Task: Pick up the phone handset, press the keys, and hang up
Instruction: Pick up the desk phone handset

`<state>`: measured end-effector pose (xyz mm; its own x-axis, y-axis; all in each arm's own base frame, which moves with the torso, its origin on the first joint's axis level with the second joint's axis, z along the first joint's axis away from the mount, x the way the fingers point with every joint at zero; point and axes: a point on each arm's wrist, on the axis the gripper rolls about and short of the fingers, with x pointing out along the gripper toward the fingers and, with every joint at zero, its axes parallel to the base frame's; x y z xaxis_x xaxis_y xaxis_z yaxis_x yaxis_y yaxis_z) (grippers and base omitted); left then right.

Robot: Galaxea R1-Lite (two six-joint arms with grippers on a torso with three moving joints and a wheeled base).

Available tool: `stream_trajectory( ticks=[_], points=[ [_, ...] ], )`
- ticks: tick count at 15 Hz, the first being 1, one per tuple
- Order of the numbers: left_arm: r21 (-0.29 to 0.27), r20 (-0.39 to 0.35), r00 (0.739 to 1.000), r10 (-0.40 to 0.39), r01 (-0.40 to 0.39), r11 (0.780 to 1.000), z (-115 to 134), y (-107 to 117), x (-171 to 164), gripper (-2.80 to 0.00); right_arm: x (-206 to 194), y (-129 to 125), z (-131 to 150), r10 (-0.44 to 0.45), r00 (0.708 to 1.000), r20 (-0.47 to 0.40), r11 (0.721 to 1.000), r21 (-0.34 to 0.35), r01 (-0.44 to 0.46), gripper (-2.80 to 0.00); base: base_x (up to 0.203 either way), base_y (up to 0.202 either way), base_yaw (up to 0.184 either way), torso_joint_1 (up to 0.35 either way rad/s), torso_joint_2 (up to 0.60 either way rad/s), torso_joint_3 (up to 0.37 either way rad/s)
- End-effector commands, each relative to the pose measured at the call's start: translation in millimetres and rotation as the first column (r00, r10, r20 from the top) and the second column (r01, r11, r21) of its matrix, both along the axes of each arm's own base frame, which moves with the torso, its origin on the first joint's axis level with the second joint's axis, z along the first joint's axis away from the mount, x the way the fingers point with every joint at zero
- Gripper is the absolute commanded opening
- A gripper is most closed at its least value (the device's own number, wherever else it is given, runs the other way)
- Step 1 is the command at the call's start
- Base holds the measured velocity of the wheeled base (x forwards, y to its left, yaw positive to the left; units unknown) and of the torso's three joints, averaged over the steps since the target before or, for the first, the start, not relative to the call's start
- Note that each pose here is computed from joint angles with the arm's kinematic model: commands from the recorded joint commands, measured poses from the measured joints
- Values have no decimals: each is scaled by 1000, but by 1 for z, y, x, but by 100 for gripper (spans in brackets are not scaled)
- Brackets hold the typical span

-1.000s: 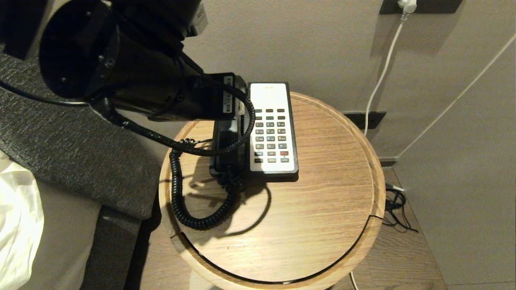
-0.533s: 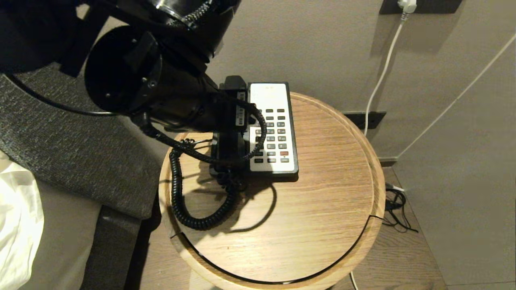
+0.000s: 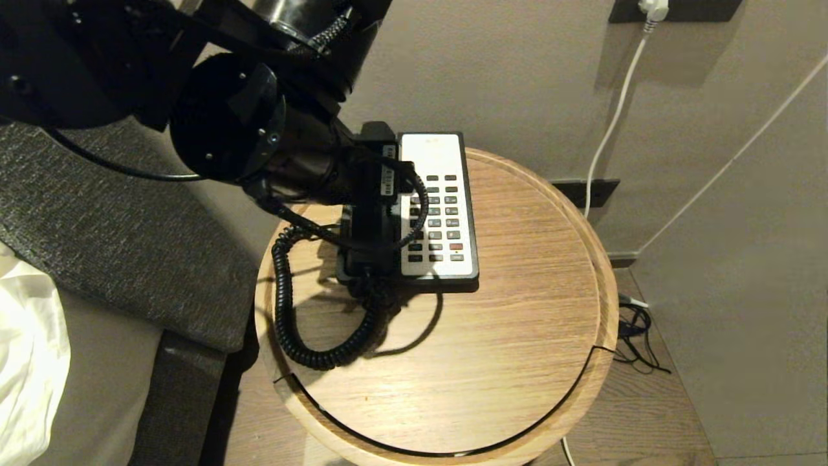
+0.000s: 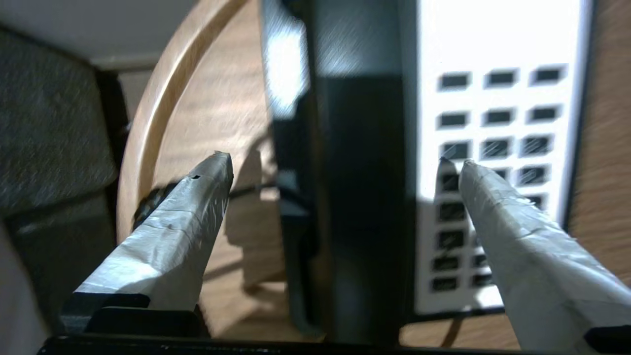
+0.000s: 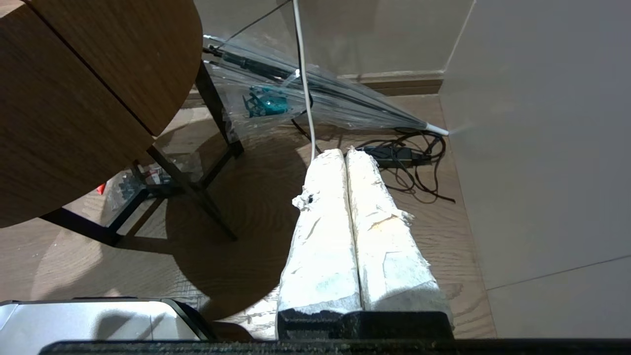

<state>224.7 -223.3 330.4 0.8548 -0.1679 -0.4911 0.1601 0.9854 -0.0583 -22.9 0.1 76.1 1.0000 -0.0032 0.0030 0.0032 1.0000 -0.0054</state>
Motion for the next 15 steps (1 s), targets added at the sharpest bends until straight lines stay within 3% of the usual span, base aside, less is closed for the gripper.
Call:
stream_trajectory(
  ticks=[1, 15],
  points=[
    [-10, 11, 1000, 5, -5, 1000, 1, 0, 2, 0, 0, 0, 0, 0, 1000, 2, 1000, -1, 0, -280, 0, 0, 0, 0, 0, 0],
    [44, -1, 1000, 29, -29, 999, -7, 5, 16, 0, 0, 0, 0, -1, 1000, 2, 1000, -1, 1, -280, 0, 0, 0, 0, 0, 0]
  ],
)
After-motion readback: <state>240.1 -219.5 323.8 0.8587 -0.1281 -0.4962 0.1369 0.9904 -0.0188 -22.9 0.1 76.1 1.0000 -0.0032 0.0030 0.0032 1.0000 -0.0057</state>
